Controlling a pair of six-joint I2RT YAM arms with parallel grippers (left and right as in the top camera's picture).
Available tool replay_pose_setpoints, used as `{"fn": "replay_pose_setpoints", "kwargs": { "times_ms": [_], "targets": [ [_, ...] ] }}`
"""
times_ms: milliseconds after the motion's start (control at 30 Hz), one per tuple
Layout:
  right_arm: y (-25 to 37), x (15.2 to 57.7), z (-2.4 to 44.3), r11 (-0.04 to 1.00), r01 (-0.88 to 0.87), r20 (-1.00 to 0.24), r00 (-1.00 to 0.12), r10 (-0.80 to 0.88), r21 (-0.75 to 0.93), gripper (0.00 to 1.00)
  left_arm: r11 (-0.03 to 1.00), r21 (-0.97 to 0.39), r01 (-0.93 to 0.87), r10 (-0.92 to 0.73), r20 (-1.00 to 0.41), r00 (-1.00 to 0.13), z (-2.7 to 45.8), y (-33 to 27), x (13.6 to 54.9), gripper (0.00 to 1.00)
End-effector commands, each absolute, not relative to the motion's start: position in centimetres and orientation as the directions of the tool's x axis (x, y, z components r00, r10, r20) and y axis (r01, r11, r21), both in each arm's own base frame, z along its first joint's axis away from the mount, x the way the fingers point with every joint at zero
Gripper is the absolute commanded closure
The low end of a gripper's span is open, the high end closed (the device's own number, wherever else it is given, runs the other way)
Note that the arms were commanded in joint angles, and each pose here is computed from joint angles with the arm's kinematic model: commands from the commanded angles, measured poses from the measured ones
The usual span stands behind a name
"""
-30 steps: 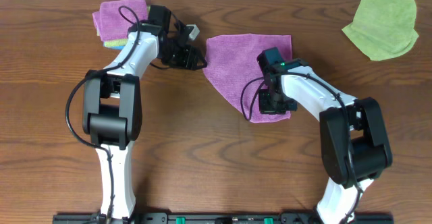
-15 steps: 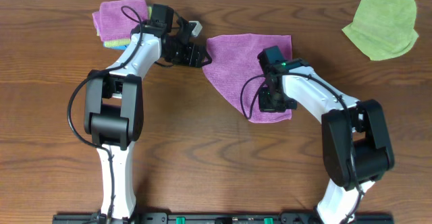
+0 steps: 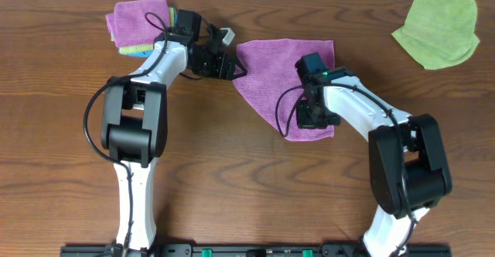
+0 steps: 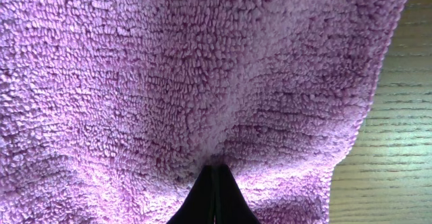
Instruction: Fold the cloth
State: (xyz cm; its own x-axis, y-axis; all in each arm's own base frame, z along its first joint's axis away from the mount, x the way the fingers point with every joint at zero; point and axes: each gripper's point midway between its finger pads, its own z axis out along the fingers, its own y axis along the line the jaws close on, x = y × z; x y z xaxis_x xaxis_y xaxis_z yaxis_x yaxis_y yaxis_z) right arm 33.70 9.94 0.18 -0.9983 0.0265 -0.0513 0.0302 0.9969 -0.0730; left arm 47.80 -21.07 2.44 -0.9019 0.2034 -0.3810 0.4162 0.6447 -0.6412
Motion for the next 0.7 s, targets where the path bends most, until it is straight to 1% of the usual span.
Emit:
{"fn": "replay_pose_setpoints", "kwargs": {
  "times_ms": [0,133,267,400,533,667],
  "targets": [
    [9.4,33.8,0.9,0.996,0.035,-0.072,-0.997,0.029,-0.081,0.99,0.605,-0.708,0.364,0.193,-0.312,-0.930,0.3,-21.8,46.6,0.27],
    [9.4,33.8,0.9,0.996,0.034,-0.073,-0.997,0.028,-0.081,0.98,0.559,-0.762,0.326,0.186,-0.268,-0.945,-0.8,-22.4,45.8,0.28],
    [9.5,34.0,0.9,0.996,0.027,-0.078,-0.997,0.021,-0.079,0.99,0.504,-0.813,0.291,0.187,-0.226,-0.956,-0.8,-23.0,44.8,0.28],
    [9.5,34.2,0.9,0.997,0.029,-0.087,-0.996,0.022,-0.076,0.99,0.515,-0.826,0.232,0.192,-0.152,-0.970,-1.0,-22.8,43.5,0.27],
    [9.7,34.6,0.9,0.997,0.030,-0.102,-0.995,0.022,-0.070,0.99,0.491,-0.845,0.210,0.223,-0.111,-0.968,-0.7,-23.0,42.0,0.28],
    [9.9,35.1,1.0,0.998,0.031,-0.125,-0.992,0.023,-0.062,0.99,0.492,-0.849,0.192,0.252,-0.072,-0.965,-0.8,-23.3,40.6,0.29]
  ]
}}
